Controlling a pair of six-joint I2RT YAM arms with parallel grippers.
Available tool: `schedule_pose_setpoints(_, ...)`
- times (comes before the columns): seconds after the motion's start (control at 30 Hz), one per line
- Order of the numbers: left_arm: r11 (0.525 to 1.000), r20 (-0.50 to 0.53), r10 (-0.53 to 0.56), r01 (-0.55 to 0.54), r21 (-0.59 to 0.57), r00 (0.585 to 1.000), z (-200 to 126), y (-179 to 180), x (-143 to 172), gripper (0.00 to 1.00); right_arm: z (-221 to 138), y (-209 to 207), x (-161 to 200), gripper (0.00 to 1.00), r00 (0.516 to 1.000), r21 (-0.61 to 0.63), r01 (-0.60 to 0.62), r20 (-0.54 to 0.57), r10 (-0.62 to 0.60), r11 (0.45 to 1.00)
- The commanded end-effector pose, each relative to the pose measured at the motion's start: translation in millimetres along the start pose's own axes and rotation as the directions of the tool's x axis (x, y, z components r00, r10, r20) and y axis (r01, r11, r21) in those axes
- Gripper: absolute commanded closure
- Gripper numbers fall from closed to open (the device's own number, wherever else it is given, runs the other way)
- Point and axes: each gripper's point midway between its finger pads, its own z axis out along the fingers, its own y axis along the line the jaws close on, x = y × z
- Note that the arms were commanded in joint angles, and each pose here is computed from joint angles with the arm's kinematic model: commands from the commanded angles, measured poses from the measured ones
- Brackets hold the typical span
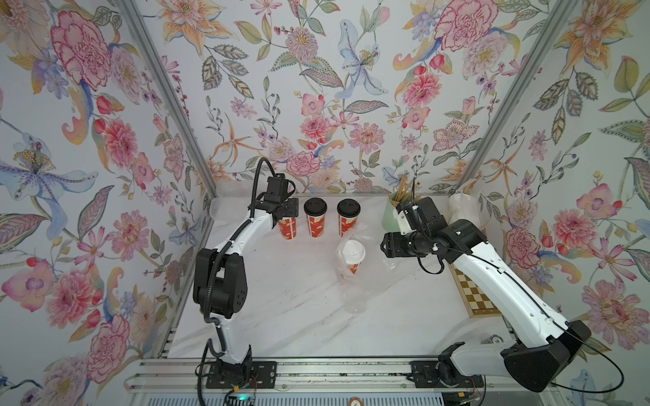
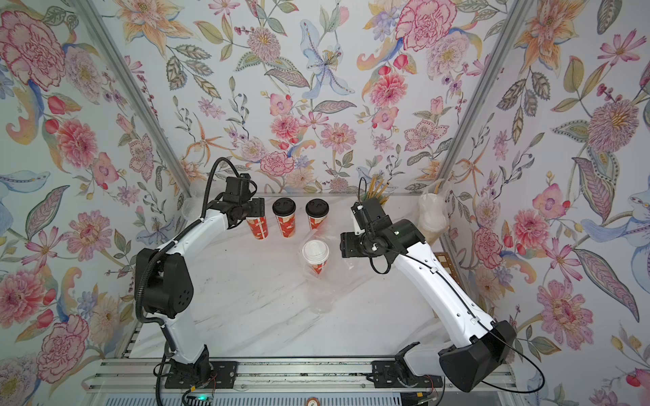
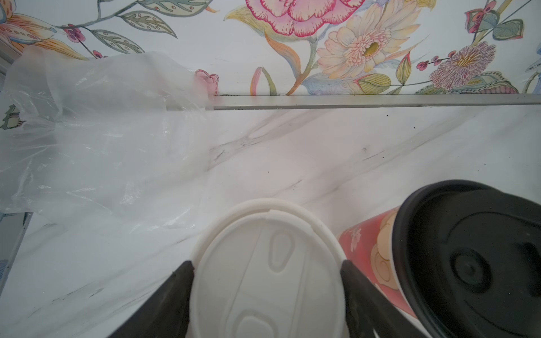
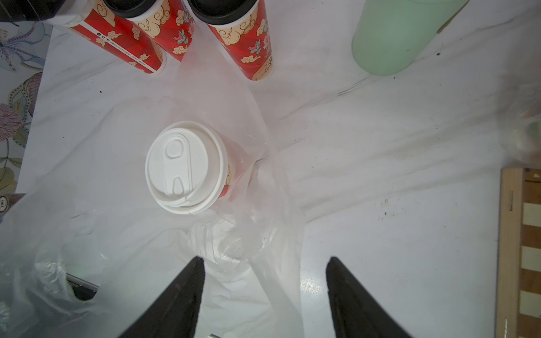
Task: Pack milk tea into plastic carrier bags
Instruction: Pick up the milk tea cup at the center of the board.
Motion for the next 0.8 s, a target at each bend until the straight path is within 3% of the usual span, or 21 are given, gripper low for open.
schedule_pose_setpoints(0.0,0.999,-0.029,0.013,-0.014,-0.036,1.0,9.0,7.5,12.0,0.24,-5.7,0.8,-1.7,0.32,1.0,-0.013,-0.016,0.013,0.016,1.0)
schedule_pose_setpoints(0.4,0.999,0.002,0.015,-0.015,-0.035,1.0,-2.0,6.2,-1.5,0.35,-9.3,2.2,-5.7,0.33,0.999,-0.017,-0.017,0.027,0.018,1.0)
schedule_pose_setpoints(0.77,0.999,0.051,0.039,-0.039,0.005,0.998,-49.0,-5.5,-36.6,0.39,-13.8,2.7,-10.1,0.33,0.999,-0.017,-0.018,0.044,0.019,1.0)
